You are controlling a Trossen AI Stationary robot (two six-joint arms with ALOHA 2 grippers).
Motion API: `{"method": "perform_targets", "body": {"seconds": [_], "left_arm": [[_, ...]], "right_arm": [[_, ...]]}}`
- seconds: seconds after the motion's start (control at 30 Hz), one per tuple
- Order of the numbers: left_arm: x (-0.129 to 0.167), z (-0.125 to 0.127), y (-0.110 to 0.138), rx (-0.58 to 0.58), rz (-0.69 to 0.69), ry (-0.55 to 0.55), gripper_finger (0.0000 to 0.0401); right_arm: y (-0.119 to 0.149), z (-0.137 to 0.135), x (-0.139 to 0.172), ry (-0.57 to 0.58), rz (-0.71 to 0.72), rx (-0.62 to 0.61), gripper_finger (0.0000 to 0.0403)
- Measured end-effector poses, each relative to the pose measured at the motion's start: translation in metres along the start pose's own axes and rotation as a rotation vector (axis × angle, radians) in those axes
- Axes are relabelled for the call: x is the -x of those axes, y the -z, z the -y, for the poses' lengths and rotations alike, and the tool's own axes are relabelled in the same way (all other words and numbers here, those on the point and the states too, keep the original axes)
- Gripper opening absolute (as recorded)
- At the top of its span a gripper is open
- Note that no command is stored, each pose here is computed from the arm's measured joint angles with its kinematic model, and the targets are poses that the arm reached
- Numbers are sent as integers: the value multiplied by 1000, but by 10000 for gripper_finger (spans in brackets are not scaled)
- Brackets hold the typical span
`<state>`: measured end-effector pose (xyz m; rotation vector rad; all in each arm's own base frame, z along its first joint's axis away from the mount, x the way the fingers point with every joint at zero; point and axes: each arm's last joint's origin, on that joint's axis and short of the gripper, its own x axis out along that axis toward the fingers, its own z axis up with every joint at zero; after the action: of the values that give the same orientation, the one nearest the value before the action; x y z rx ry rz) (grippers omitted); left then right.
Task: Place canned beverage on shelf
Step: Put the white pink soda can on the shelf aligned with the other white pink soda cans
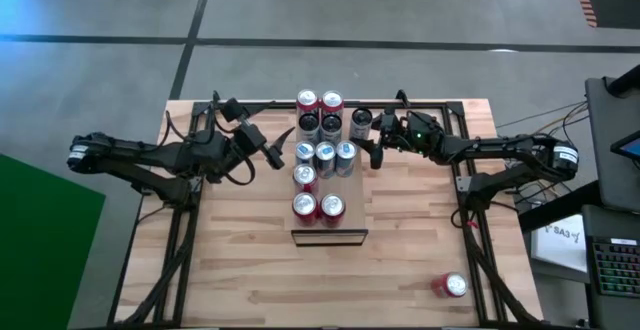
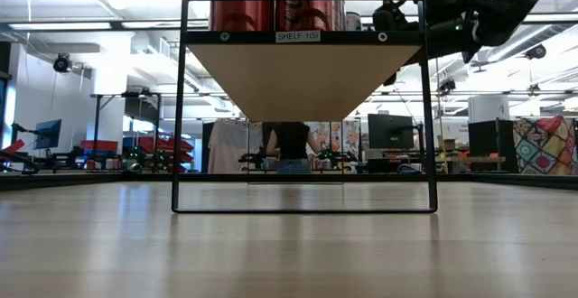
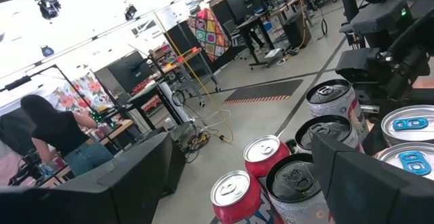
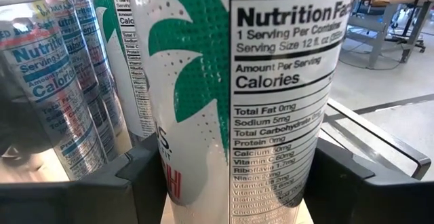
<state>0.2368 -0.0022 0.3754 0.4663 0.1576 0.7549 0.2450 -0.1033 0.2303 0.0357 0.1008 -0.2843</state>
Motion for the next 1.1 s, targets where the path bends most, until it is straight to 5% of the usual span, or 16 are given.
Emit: {"method": "perform_targets", "body": {"seconds": [0.37,1.1], "left_arm": [[0,0,0,0,0,0,323],[0,0,0,6,0,0,323]], "right_arm": [[0,0,0,-2,-2,-20,318],[-5,-2,0,-10,49,-2,306]]}}
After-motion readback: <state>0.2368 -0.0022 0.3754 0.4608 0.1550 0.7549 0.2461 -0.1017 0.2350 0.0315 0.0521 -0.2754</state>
